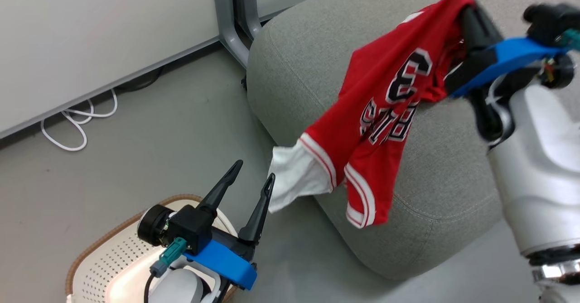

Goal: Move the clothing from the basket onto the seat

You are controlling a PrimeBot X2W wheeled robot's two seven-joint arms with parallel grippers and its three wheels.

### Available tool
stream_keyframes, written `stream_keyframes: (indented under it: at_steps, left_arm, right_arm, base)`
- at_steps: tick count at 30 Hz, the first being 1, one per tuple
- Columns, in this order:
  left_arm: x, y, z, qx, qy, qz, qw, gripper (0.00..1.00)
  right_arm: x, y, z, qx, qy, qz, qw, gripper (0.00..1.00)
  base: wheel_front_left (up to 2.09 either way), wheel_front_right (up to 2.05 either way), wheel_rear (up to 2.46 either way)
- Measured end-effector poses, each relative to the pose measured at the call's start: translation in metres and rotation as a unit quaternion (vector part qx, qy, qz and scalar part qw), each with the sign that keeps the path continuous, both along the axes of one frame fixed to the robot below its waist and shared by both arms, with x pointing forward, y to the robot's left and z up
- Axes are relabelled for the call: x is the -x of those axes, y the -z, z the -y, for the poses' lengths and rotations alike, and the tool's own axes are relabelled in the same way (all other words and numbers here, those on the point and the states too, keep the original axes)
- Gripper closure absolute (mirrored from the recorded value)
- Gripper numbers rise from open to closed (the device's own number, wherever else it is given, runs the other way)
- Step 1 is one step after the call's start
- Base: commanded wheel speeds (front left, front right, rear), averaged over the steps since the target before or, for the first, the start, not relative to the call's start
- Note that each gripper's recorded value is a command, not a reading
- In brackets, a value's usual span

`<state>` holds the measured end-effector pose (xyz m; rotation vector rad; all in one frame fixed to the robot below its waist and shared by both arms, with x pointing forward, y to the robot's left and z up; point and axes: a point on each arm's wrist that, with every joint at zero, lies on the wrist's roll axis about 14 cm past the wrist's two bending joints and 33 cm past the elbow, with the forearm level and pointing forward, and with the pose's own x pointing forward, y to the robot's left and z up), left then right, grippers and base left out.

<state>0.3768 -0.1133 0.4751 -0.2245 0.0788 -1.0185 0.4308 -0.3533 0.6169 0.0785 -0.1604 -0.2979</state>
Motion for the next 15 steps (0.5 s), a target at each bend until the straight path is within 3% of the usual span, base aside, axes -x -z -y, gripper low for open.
stream_keyframes:
  at_steps: [8,15]
  left_arm:
    - [-0.023,0.019,-0.007,-0.005,0.002,-0.001,1.000,0.00]
    - [-0.047,0.040,-0.009,-0.005,0.004,0.000,1.000,0.00]
  right_arm:
    - [-0.028,-0.103,0.047,0.044,0.047,0.067,0.996,1.00]
    - [-0.038,-0.163,0.091,0.096,0.117,0.084,0.985,1.00]
  base:
    - [0.00,0.00,0.00]
    - [0.00,0.00,0.00]
